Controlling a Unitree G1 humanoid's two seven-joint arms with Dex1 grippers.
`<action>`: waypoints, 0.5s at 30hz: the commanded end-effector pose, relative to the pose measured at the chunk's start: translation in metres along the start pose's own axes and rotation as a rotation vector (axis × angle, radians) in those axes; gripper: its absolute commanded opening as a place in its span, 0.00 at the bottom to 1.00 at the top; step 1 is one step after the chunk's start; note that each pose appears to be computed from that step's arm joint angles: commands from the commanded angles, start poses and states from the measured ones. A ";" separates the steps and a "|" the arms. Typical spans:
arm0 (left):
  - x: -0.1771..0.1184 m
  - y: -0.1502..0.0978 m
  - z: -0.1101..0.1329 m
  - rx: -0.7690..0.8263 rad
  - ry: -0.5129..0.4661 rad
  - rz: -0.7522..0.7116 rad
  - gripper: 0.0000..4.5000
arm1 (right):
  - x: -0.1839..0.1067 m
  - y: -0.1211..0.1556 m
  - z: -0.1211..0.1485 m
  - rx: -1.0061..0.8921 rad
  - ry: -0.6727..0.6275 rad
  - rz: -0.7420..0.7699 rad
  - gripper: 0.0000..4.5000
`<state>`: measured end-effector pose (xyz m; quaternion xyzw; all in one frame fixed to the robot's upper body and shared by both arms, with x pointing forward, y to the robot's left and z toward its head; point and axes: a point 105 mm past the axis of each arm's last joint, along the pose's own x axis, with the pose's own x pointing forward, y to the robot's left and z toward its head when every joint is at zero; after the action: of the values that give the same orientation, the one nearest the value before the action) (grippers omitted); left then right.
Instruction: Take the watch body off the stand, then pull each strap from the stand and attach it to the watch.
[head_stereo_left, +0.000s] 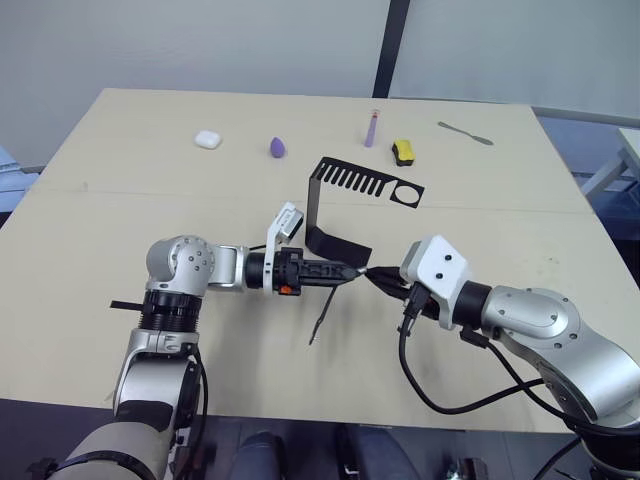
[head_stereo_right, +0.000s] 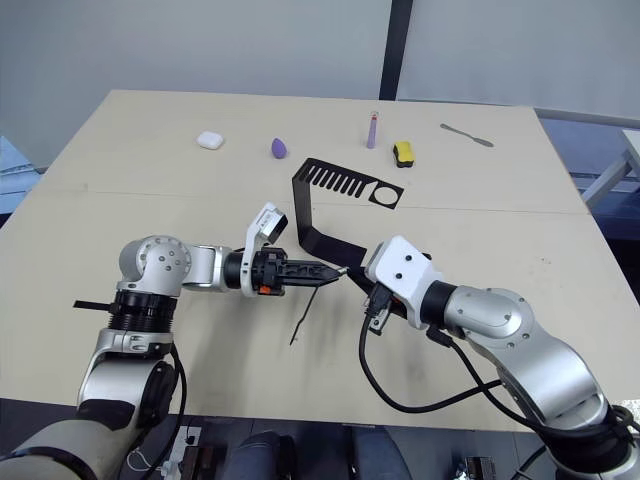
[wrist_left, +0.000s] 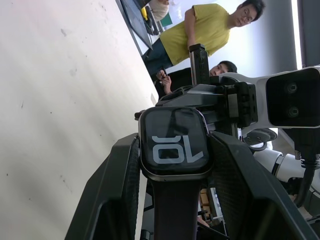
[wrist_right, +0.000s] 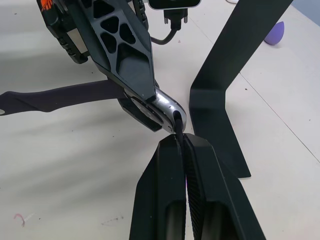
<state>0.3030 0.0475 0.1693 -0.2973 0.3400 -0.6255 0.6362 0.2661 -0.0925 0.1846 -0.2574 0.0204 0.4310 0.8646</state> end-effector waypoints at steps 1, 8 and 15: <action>0.000 -0.006 0.005 0.025 0.002 -0.019 0.35 | -0.007 -0.002 0.018 -0.066 -0.062 -0.017 0.05; 0.000 -0.005 0.005 0.026 0.003 -0.014 0.35 | -0.007 -0.002 0.019 -0.070 -0.061 -0.018 0.05; 0.000 -0.005 0.005 0.028 0.002 -0.013 0.35 | -0.008 -0.003 0.020 -0.071 -0.060 -0.017 0.05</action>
<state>0.3040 0.0478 0.1693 -0.2966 0.3371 -0.6256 0.6380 0.2648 -0.0927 0.1878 -0.2610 0.0144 0.4305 0.8639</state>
